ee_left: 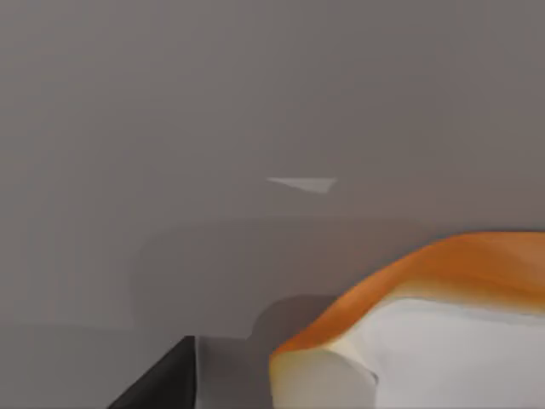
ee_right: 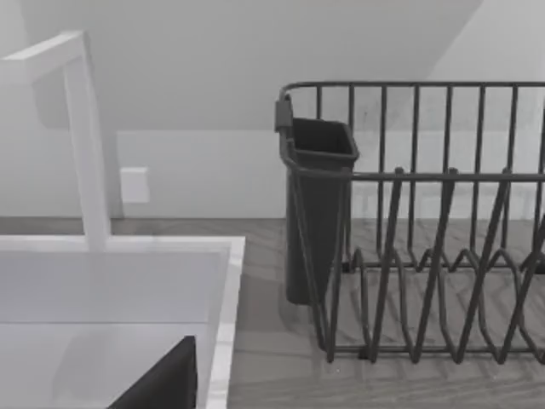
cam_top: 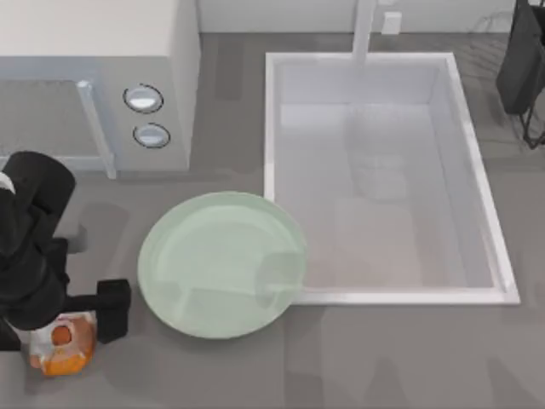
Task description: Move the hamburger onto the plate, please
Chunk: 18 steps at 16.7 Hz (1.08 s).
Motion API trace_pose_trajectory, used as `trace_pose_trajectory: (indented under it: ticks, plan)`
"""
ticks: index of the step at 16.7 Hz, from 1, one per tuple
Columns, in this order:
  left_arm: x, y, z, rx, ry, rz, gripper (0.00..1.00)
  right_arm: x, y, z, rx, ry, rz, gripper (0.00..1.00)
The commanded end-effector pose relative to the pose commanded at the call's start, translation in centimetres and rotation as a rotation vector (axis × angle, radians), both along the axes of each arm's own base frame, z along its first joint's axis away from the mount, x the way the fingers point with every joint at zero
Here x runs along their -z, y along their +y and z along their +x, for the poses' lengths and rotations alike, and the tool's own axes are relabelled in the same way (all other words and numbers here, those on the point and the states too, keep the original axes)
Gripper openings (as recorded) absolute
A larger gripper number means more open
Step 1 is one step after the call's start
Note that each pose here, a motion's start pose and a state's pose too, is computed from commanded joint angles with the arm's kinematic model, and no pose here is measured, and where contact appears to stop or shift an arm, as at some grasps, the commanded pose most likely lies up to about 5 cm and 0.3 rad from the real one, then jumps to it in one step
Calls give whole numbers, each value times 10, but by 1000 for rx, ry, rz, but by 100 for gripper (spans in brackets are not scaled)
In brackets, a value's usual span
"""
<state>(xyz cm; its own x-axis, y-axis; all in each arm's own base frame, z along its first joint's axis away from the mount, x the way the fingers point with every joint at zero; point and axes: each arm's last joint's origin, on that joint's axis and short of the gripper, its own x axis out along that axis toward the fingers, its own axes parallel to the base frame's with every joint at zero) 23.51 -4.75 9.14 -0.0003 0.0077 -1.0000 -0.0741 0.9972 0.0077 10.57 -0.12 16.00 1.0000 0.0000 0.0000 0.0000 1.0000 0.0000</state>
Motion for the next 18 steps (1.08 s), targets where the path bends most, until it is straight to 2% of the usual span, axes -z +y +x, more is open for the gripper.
trace_pose_trajectory:
  ticks: [6,7,11,18]
  plan:
    - [0,0,0,0,0,0,0,0,0,0,0,0,0,100]
    - [-22,-1,1,0,-32,-5,0,0,0,0,0,0,0,100]
    - [-39,-2,6,2,-35,-4,0,0,0,0,0,0,0,100]
    - [-111,-1,3,0,-18,-2,0,0,0,0,0,0,0,100]
